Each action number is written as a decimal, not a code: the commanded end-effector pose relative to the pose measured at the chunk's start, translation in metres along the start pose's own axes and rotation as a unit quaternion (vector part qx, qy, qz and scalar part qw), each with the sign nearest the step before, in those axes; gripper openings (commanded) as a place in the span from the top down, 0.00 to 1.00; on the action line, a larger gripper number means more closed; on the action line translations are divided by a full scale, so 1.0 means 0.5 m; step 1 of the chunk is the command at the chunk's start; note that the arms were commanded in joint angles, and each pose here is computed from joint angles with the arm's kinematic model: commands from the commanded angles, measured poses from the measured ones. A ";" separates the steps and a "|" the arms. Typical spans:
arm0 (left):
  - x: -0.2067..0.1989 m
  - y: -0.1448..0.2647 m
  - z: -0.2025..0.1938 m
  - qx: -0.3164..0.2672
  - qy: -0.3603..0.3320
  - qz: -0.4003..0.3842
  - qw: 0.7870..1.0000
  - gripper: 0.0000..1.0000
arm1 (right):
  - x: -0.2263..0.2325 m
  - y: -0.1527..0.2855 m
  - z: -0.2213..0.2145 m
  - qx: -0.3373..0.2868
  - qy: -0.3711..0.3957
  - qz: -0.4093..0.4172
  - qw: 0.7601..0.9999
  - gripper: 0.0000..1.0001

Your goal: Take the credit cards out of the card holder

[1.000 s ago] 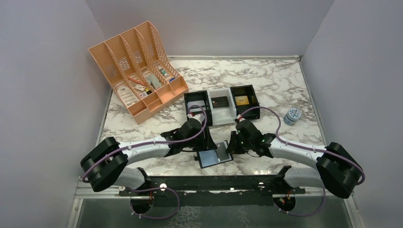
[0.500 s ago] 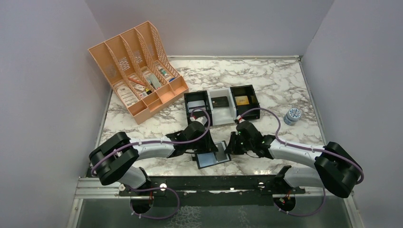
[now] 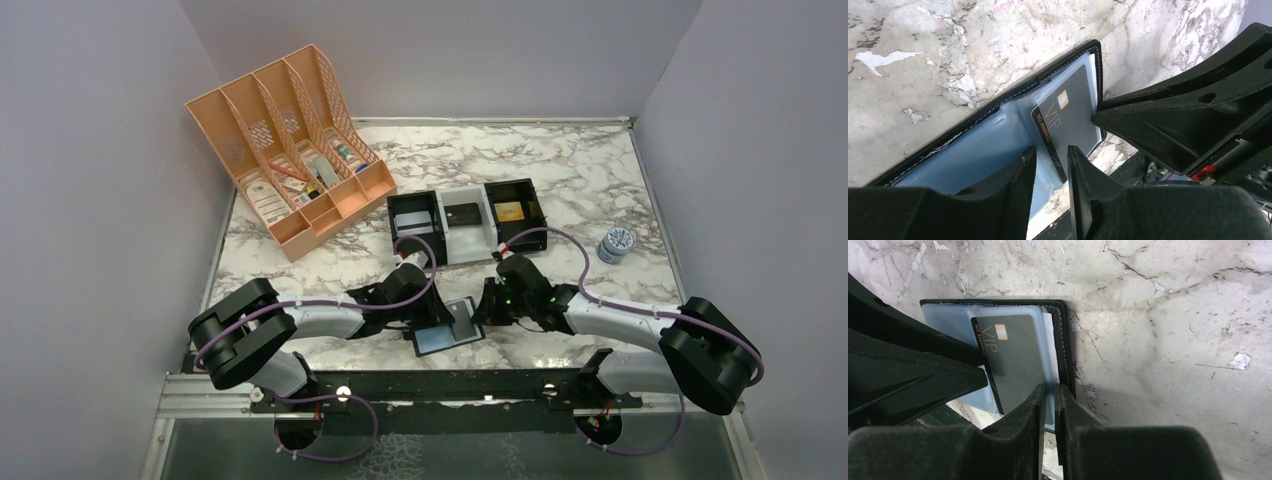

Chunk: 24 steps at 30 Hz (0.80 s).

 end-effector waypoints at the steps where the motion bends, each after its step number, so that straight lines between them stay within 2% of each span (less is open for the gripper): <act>1: 0.015 -0.016 -0.002 -0.013 0.006 0.010 1.000 0.68 | -0.019 -0.006 -0.032 0.038 -0.008 -0.015 0.999 0.87; 4: 0.013 -0.025 -0.003 -0.011 0.004 0.006 1.000 0.70 | -0.015 -0.004 -0.031 0.039 -0.006 -0.008 0.999 0.88; 14: 0.013 -0.022 -0.003 -0.016 0.003 0.003 1.000 0.95 | -0.014 0.002 -0.021 0.030 -0.004 -0.017 0.999 0.88; 24: 0.008 -0.014 0.000 -0.016 -0.015 0.004 1.000 0.99 | 0.017 0.025 0.028 -0.005 0.034 -0.002 0.999 0.85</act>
Point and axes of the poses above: each gripper's point midway between its finger pads, its own y axis back along the fingers, its own x axis along the line the jaws close on, z = x × y, the point moved 8 cm from there along y, back along the fingers, and after that the axes turned 6 degrees about y, right-handed, at the moved point
